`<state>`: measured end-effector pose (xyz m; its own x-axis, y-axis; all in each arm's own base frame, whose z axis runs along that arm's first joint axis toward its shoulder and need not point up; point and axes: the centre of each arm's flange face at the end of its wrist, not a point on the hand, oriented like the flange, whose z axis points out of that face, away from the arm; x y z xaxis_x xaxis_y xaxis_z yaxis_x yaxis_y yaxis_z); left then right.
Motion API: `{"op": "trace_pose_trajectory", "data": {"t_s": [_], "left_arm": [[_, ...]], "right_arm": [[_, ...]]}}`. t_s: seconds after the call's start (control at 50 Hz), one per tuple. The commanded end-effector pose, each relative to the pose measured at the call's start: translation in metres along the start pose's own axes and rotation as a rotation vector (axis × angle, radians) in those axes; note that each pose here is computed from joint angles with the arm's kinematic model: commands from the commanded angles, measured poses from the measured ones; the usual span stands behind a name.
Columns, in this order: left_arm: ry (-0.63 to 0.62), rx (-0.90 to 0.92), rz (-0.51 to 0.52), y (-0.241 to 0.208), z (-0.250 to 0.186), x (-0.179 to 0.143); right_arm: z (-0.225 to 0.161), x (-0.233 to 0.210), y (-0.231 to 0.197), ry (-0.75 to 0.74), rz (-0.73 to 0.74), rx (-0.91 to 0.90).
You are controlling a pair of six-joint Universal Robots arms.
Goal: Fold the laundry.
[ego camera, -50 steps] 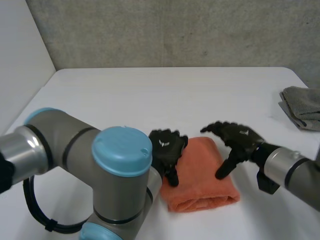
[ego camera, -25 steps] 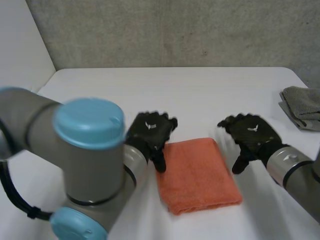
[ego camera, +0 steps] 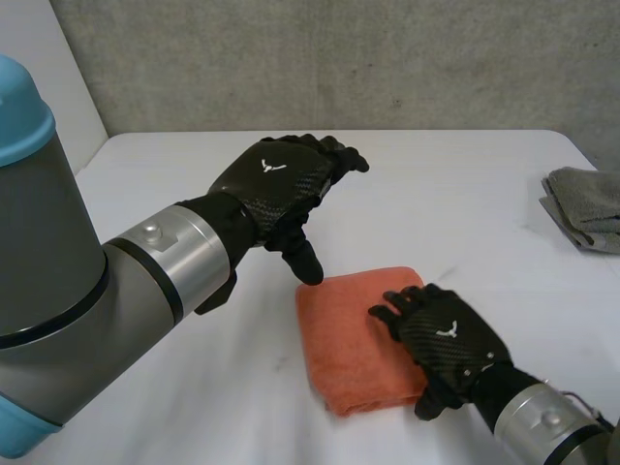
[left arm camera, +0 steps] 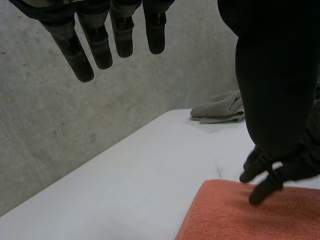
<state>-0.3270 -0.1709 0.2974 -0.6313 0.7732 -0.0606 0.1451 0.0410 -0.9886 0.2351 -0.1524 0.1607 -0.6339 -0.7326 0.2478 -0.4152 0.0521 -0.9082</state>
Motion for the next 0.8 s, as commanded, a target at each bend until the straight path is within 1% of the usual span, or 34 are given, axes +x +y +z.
{"op": "trace_pose_trajectory", "data": {"t_s": [0.02,0.1,0.18,0.38,0.62,0.8], "left_arm": [[-0.003,-0.011,-0.001,0.004,0.002,0.000],[-0.003,-0.018,-0.004,0.006,0.002,0.000],[-0.002,-0.021,-0.003,0.007,0.002,0.000],[-0.003,-0.020,-0.005,0.007,0.003,0.000],[-0.003,-0.017,-0.019,0.006,0.001,0.000],[-0.003,-0.014,-0.028,0.005,0.001,0.000]], "right_arm": [[0.009,-0.018,0.014,-0.047,-0.040,0.032],[0.016,-0.021,0.025,-0.053,-0.050,0.006],[0.025,-0.018,0.033,-0.020,-0.068,-0.015],[0.035,-0.020,0.035,0.012,-0.155,0.012],[0.043,-0.016,0.031,0.026,-0.174,0.041],[0.051,-0.016,0.036,0.019,-0.177,0.030]]}}
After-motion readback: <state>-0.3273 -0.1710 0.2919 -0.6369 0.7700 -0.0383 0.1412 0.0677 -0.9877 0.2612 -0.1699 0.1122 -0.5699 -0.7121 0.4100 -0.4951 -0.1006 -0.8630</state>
